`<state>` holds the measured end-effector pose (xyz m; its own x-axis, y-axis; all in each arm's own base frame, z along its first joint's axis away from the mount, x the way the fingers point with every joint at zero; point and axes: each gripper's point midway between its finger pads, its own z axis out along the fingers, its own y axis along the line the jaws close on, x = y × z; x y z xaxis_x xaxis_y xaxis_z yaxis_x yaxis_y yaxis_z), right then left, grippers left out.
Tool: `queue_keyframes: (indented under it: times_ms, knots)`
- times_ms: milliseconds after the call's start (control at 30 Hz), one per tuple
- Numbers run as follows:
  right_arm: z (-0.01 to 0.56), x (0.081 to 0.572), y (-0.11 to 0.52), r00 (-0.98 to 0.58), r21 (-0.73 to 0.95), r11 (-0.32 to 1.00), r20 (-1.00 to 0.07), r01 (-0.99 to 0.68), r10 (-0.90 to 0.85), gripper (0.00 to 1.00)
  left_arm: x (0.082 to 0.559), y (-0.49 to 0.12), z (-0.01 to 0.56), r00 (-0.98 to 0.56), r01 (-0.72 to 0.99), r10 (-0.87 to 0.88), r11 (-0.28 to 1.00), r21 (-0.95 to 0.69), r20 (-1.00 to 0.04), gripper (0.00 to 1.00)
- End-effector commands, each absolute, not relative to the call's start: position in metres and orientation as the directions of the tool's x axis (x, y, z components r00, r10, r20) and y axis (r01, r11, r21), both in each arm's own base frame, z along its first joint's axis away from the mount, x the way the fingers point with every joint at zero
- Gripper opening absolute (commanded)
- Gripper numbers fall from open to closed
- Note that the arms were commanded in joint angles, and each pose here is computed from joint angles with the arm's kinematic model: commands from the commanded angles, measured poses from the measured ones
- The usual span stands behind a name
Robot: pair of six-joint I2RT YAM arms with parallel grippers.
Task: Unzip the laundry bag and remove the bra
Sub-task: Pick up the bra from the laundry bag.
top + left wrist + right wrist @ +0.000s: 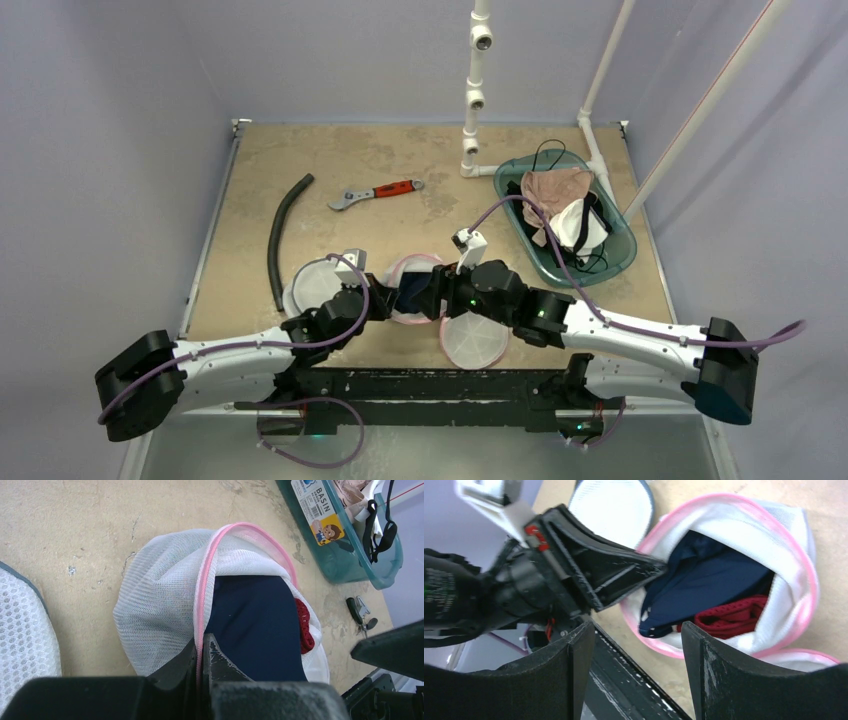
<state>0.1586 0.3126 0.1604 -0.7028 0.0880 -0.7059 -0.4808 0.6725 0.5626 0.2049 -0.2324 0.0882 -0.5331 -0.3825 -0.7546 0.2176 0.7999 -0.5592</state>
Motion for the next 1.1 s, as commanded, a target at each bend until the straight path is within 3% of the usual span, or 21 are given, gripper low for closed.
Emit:
queue_keyframes:
  times_ms: [0,133,533,1067]
  knots:
    - [0.178,0.161,0.326,-0.681,0.561,0.671,-0.723,-0.485,0.112,0.67,0.208,-0.231,0.091,-0.493,0.229,-0.398,0.799,-0.556,-0.774,0.0]
    - [0.139,0.156,0.331,-0.742,0.546,0.71,-0.669,-0.445,0.048,0.68,0.204,-0.235,0.087,-0.497,0.239,-0.384,0.802,-0.548,-0.778,0.0]
    - [0.072,0.163,0.292,-0.793,0.508,0.814,-0.601,-0.283,0.099,0.7,0.186,-0.237,0.079,-0.485,0.263,-0.328,0.829,-0.494,-0.81,0.0]
    - [0.188,0.176,0.299,-0.696,0.62,0.71,-0.671,-0.335,0.257,0.69,0.185,-0.244,0.089,-0.465,0.278,-0.334,0.825,-0.493,-0.82,0.0]
